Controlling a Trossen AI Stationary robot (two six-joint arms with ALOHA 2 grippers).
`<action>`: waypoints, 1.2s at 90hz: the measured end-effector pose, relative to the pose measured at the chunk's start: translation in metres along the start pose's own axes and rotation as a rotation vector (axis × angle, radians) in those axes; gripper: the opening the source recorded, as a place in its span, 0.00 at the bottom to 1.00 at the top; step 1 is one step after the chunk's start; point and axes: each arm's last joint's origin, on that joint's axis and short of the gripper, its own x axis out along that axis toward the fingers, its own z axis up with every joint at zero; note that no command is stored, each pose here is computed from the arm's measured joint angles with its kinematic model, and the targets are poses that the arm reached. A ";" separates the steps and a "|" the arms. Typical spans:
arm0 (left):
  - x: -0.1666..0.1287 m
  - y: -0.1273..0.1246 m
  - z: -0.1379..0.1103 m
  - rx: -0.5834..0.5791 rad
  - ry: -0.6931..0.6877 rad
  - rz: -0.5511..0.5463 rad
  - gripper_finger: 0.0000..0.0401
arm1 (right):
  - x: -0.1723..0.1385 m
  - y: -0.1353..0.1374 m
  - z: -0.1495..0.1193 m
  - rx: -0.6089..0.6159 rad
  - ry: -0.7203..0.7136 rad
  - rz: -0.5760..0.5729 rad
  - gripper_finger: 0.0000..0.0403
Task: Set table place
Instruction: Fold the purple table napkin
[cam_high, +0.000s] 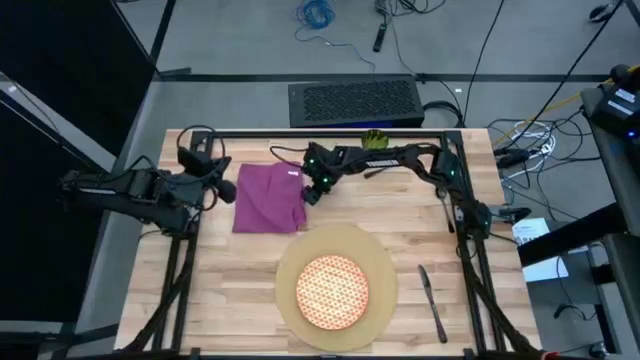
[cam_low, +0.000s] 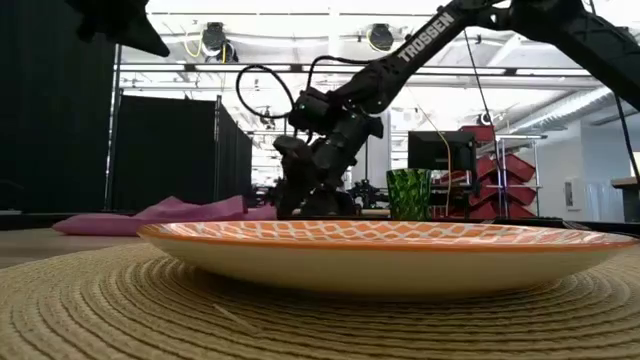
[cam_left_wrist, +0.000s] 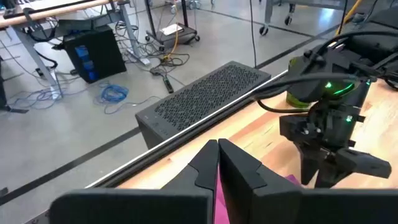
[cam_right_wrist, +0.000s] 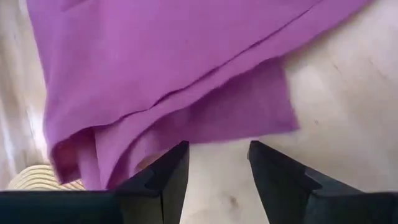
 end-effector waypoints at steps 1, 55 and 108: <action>0.000 0.000 0.000 0.000 0.000 0.000 0.00 | 0.000 0.000 0.000 -0.001 -0.002 -0.001 0.39; 0.000 0.000 0.000 -0.001 -0.001 -0.003 0.00 | 0.007 0.007 0.000 -0.050 -0.078 -0.111 0.39; 0.000 0.000 0.000 0.001 0.000 -0.011 0.00 | -0.010 0.015 0.005 -0.059 -0.090 -0.078 0.09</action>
